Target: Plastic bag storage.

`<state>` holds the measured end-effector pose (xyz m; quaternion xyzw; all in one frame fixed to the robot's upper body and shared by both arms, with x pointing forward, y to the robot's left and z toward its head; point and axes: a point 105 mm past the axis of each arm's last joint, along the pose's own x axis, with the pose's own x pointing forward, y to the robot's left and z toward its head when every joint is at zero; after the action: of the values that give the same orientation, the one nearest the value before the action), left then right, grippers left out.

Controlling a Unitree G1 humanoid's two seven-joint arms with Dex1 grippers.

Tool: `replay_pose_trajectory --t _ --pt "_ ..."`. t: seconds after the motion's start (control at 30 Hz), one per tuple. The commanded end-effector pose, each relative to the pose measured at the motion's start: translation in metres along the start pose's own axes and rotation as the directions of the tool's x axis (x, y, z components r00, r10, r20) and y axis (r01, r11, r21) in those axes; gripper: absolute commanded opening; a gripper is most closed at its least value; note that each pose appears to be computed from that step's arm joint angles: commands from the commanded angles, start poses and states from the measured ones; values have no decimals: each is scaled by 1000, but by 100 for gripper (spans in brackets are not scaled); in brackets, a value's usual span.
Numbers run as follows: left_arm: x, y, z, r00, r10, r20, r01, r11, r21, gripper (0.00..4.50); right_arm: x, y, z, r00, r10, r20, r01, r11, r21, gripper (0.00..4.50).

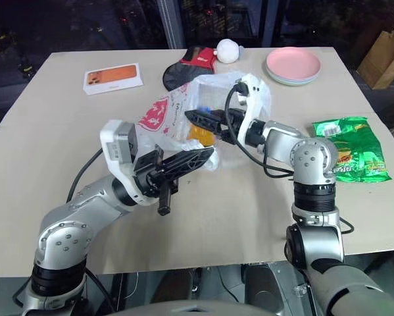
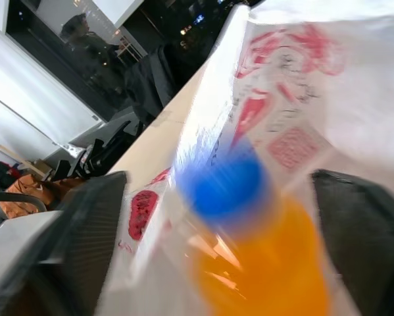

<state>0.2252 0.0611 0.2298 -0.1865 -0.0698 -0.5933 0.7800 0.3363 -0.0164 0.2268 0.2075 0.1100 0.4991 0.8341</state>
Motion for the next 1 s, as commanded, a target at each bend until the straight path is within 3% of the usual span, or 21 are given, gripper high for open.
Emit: replay_pose_trajectory --t 0.03,0.2,0.33,0.53,0.6,0.67,0.73,0.8,0.93,1.0 --pt "4 -7 9 999 -34 40 33 999 21 0 7 14 5 1000 23 1 -23 998 -55 446" --pt "1 -4 12 998 -16 58 15 1000 24 0 -5 11 18 1000 17 22 -15 993 -120 446" --pt "-3 2 15 998 15 64 -17 999 37 0 -54 -2 50 999 -1 48 13 968 -251 446" --pt "-4 2 15 997 16 69 -18 999 31 0 -126 3 53 995 24 -101 -63 915 -399 446" --pt "-4 1 16 997 14 74 -16 999 29 0 -148 -12 59 993 -76 -87 29 893 -449 446" --pt "-3 0 16 997 5 79 -7 1000 23 0 -177 -42 75 969 -248 -6 210 832 -513 446" --pt "-3 -1 15 997 2 78 -3 1000 13 0 -199 -51 75 953 -302 -13 253 821 -512 446" --pt "-4 1 12 998 2 65 -3 1000 9 0 -205 -38 54 966 -231 -115 157 881 -447 446" --pt "-5 3 12 998 3 65 -3 1000 5 0 -182 -47 50 961 -276 -25 231 848 -477 446" --pt "-4 3 12 998 -2 63 2 1000 1 0 -162 -29 36 984 -164 -68 119 896 -427 446"
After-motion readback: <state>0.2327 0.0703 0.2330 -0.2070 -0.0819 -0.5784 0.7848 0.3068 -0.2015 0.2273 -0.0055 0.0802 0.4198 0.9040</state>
